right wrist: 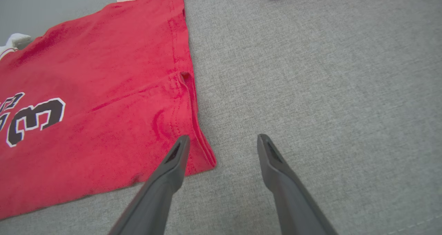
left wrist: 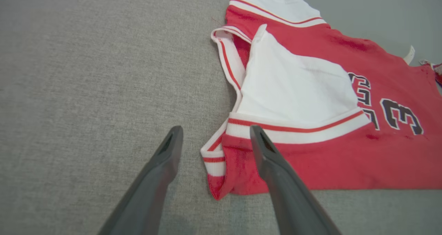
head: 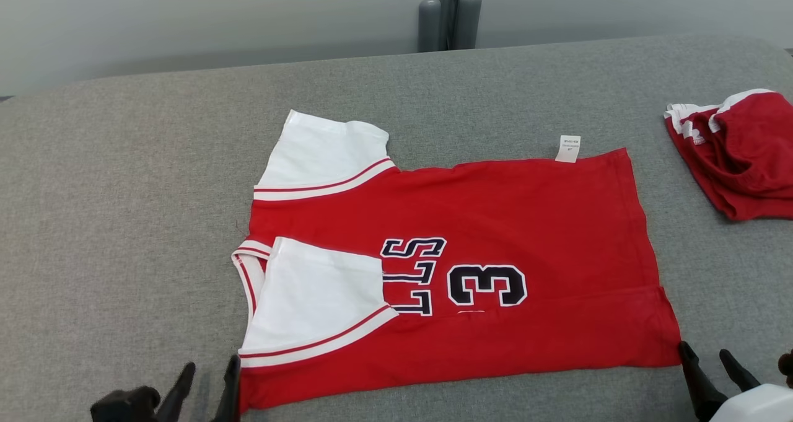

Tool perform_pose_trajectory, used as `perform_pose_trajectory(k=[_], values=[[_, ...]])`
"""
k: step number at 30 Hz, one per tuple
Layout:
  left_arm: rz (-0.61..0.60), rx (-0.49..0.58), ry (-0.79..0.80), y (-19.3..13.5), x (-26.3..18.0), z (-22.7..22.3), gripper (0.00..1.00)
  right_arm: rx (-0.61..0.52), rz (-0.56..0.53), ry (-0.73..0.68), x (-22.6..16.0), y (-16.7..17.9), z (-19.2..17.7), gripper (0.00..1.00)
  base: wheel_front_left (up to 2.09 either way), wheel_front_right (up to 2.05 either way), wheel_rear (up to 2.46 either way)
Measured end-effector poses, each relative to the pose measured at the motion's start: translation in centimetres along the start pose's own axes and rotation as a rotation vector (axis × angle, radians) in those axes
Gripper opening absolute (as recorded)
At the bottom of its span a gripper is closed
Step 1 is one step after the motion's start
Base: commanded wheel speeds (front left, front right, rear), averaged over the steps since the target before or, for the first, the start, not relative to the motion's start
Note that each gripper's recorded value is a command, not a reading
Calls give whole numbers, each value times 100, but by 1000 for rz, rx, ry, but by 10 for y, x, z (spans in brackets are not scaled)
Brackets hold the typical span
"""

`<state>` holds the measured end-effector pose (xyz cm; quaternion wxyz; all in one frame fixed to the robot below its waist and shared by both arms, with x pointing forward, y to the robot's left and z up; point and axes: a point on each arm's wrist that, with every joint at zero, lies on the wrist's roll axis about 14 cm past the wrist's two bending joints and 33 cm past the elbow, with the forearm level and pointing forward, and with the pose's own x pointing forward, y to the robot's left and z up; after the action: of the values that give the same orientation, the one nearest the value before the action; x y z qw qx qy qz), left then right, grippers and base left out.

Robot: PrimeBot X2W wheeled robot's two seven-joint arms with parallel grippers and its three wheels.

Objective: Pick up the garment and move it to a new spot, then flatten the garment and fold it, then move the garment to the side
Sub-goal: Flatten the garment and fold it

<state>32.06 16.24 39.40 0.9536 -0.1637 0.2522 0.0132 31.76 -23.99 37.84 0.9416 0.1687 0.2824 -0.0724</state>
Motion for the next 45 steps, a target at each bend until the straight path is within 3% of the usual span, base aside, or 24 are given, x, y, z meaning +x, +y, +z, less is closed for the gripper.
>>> perform_pose_trajectory(k=[11,13,14,18,24,34,42,43,45], values=[[-157,204,-153,-42,47,89,100,-79,46,-196,5,13,63,100,0,0,0],[-176,245,-150,-49,64,99,100,-106,77,-219,10,24,73,100,0,0,0],[-204,282,-112,-68,101,108,100,-137,122,-240,21,40,85,100,0,0,0],[-194,275,-112,-82,141,125,100,-156,158,-228,37,53,88,100,0,0,0],[-153,317,-18,-88,202,113,100,-178,196,-201,62,64,87,100,0,0,0],[-128,417,121,-93,266,84,100,-229,184,-185,82,53,90,100,0,0,0],[-109,432,198,-95,275,71,100,-252,191,-225,76,52,102,100,0,0,0],[-109,435,201,-96,275,70,95,-256,193,-232,74,52,104,100,0,0,0],[-106,439,210,-96,275,69,42,-263,201,-249,71,55,110,100,0,0,0]])
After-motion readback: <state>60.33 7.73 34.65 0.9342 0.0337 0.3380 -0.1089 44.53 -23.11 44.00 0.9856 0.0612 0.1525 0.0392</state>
